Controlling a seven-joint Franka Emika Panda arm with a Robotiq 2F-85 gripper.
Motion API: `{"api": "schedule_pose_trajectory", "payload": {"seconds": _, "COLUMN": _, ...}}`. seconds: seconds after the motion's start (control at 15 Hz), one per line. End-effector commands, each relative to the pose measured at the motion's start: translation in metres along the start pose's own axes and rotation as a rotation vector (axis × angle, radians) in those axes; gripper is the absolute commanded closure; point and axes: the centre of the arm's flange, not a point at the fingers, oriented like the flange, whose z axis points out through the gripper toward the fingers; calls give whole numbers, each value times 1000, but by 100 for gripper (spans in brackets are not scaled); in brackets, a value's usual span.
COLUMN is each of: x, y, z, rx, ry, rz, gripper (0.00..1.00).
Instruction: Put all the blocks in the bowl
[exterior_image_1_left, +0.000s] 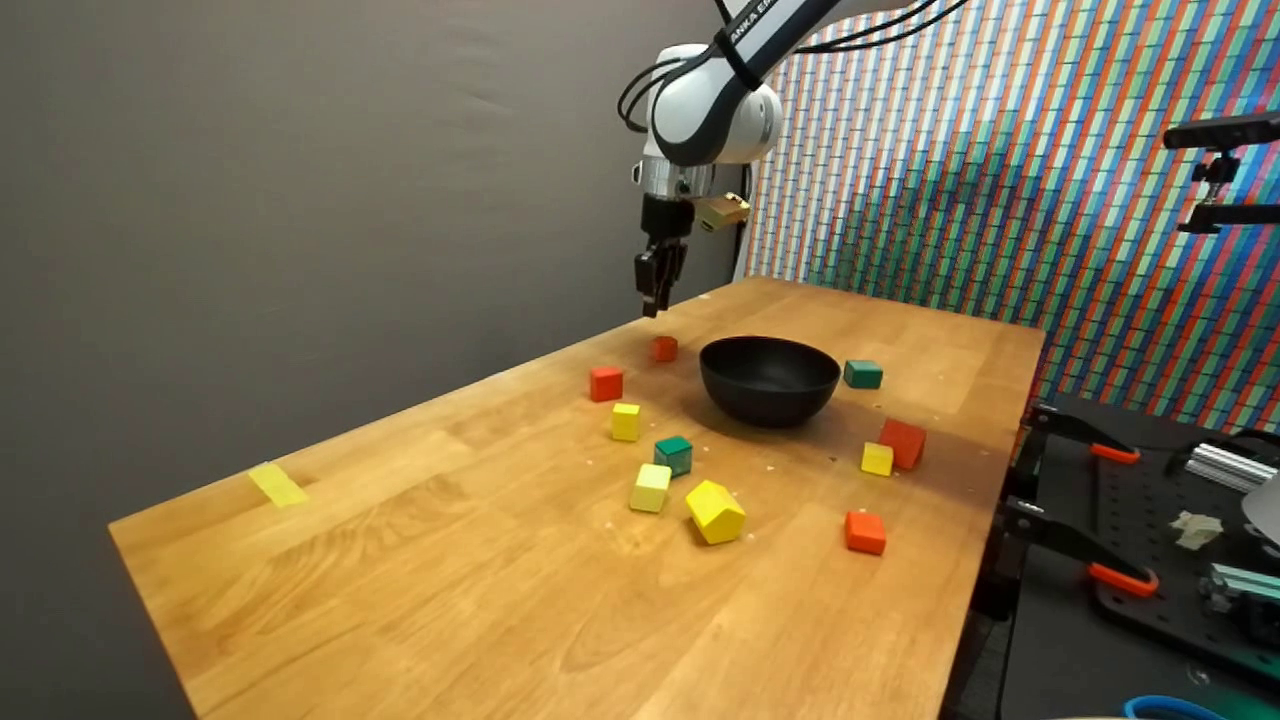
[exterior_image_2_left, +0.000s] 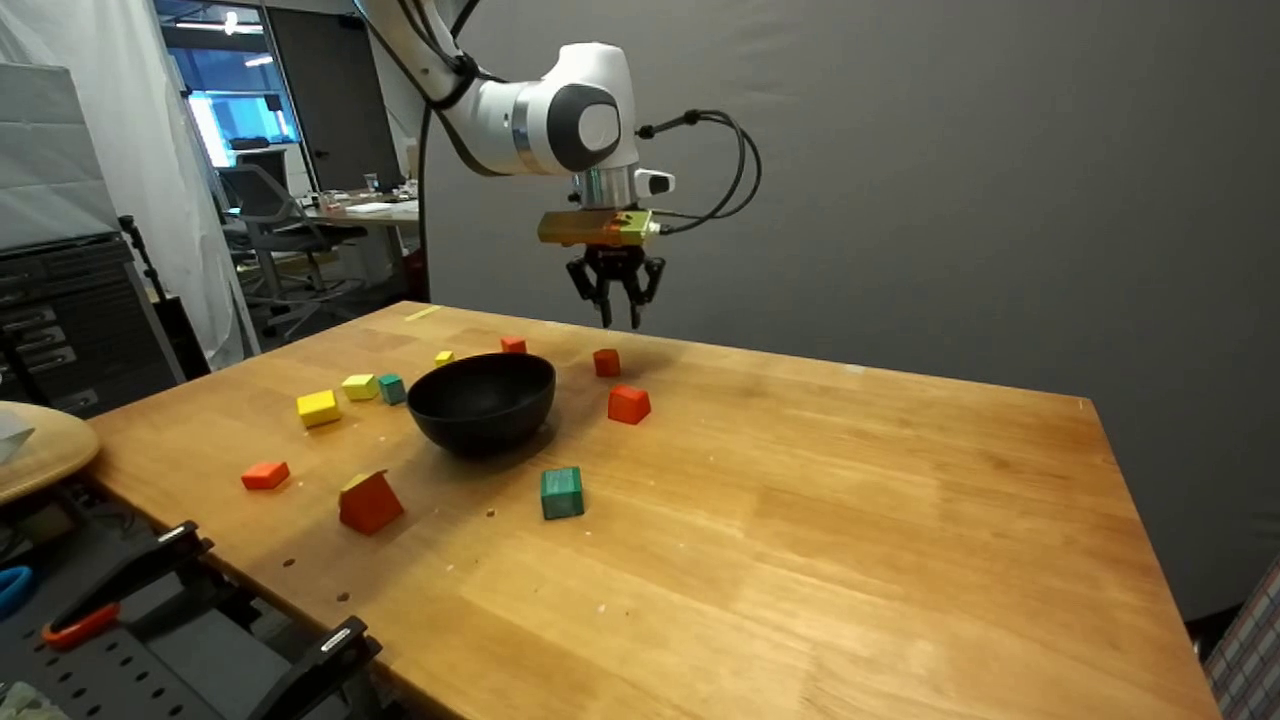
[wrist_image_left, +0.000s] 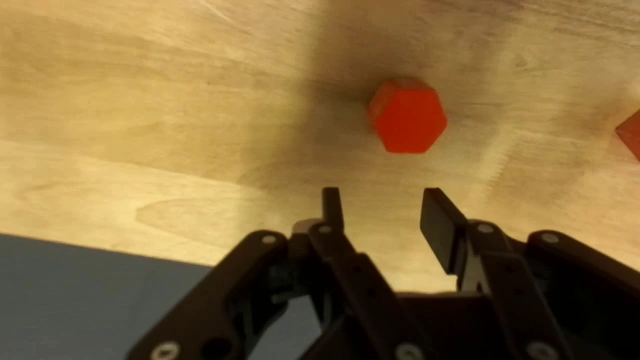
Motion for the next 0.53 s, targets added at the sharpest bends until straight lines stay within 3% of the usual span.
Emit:
{"api": "schedule_pose_trajectory", "payload": {"seconds": 0.0, "x": -12, "y": 14, "z": -62, "rx": 11, "ry": 84, "rz": 45, "gripper": 27}}
{"api": "schedule_pose_trajectory", "payload": {"seconds": 0.07, "x": -12, "y": 17, "z": -67, "rx": 23, "ry": 92, "rz": 56, "gripper": 27}}
{"api": "schedule_pose_trajectory", "payload": {"seconds": 0.27, "x": -12, "y": 16, "z": -63, "rx": 46, "ry": 92, "rz": 70, "gripper": 3}}
{"api": "schedule_pose_trajectory", "payload": {"seconds": 0.47, "x": -11, "y": 9, "z": -45, "rx": 86, "ry": 53, "rz": 69, "gripper": 0}}
